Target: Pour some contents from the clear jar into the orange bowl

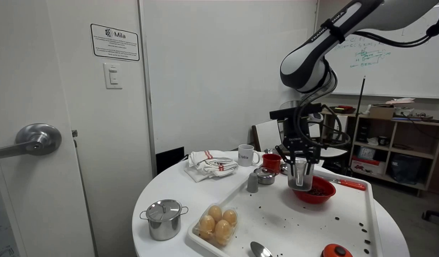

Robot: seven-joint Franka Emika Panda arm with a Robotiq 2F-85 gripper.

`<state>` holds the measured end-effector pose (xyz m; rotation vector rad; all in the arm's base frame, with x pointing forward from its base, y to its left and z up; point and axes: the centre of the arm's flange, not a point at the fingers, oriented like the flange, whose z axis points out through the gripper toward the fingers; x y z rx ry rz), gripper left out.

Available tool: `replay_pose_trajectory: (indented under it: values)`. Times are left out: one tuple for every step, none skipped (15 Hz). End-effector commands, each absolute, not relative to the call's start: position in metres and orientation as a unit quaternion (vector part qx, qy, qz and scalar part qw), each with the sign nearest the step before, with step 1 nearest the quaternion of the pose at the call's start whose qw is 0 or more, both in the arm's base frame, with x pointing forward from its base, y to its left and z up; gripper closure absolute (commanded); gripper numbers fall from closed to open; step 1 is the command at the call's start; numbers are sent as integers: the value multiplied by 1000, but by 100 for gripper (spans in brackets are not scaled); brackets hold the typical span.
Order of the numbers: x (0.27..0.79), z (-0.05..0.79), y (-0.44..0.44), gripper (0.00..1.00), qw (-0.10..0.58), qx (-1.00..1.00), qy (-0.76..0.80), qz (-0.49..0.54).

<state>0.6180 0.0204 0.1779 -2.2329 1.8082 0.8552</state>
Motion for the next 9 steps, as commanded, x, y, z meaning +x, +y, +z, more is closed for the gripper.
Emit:
replay_pose_trajectory:
  values:
    - [620, 183, -21, 88, 132, -713, 614, 310]
    - [618, 182, -34, 88, 139, -712, 610, 318]
    - [615, 180, -44, 88, 145, -713, 605, 324]
    - [611, 179, -53, 88, 148, -715, 596, 333]
    - [606, 178, -61, 88, 149, -720, 586, 341]
    - [601, 176, -67, 88, 150, -727, 572, 349]
    - [596, 175, -73, 88, 151, -734, 558, 357]
    - [589, 173, -77, 88, 154, -739, 544, 365]
    - [583, 171, -80, 88, 157, -743, 534, 371]
